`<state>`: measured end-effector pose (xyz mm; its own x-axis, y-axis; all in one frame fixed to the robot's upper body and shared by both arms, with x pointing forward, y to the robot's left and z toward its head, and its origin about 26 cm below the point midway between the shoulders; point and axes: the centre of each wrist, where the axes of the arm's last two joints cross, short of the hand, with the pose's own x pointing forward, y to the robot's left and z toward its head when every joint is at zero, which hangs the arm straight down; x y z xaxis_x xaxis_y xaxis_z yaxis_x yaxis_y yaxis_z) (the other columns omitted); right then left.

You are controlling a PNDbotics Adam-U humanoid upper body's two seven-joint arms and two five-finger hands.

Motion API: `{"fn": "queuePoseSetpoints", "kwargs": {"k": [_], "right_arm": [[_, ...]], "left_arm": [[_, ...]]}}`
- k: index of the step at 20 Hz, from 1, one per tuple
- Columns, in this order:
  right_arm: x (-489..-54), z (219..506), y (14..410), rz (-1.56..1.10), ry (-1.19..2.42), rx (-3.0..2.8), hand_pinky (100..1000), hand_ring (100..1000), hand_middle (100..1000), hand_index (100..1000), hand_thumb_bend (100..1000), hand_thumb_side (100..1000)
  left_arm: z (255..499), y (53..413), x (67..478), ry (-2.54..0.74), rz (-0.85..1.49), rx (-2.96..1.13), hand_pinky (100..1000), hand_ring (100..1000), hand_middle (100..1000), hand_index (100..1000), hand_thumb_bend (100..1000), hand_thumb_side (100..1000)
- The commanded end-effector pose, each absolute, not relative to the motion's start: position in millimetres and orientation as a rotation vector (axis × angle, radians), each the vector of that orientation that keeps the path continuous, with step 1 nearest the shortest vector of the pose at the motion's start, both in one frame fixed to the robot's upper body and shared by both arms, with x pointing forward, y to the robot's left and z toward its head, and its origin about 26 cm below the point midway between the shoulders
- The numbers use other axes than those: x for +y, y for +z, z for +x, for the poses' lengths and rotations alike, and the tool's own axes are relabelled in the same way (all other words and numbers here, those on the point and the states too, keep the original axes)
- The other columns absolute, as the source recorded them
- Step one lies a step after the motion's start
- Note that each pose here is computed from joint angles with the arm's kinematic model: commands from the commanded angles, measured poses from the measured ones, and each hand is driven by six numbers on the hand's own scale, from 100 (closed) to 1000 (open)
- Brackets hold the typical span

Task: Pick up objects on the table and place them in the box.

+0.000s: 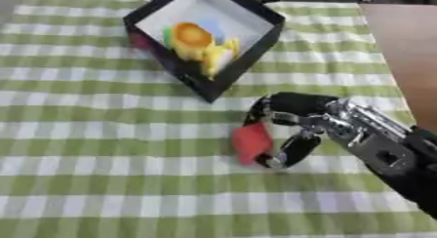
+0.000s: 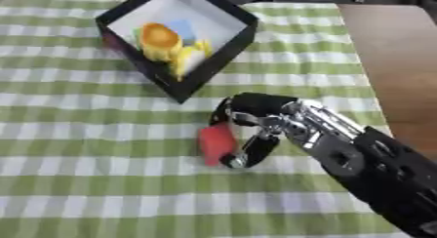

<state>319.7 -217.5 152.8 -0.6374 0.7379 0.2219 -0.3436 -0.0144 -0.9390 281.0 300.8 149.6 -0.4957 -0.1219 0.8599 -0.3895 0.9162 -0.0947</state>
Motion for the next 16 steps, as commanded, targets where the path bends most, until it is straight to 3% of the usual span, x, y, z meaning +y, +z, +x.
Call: {"fn": "queuePoseSetpoints", "kwargs": {"k": [1, 2, 3, 4, 11, 16], "right_arm": [[-220, 312, 177, -0.465, 1.697, -1.588, 797, 712, 512, 608, 143, 142], [-220, 309, 183, -0.470, 1.682, -1.621, 797, 707, 509, 605, 103, 128], [-219, 306, 190, -0.471, 1.670, -1.648, 796, 706, 511, 603, 100, 298], [-220, 302, 197, -0.474, 1.662, -1.673, 796, 705, 508, 603, 100, 107], [-233, 299, 240, -0.446, 1.645, -1.746, 794, 699, 512, 607, 100, 100], [-240, 301, 291, -0.570, 1.560, -1.850, 796, 699, 513, 609, 100, 100]], "left_arm": [[279, 157, 303, 0.345, 0.375, -2.109, 847, 771, 775, 840, 267, 717], [279, 157, 303, 0.345, 0.377, -2.108, 847, 771, 775, 840, 267, 716], [279, 157, 304, 0.344, 0.379, -2.108, 847, 771, 775, 840, 268, 716], [279, 157, 304, 0.344, 0.381, -2.108, 847, 770, 775, 840, 268, 714], [278, 156, 306, 0.340, 0.397, -2.108, 846, 770, 775, 839, 270, 709], [279, 157, 306, 0.331, 0.399, -2.112, 845, 770, 774, 838, 270, 705]]}}
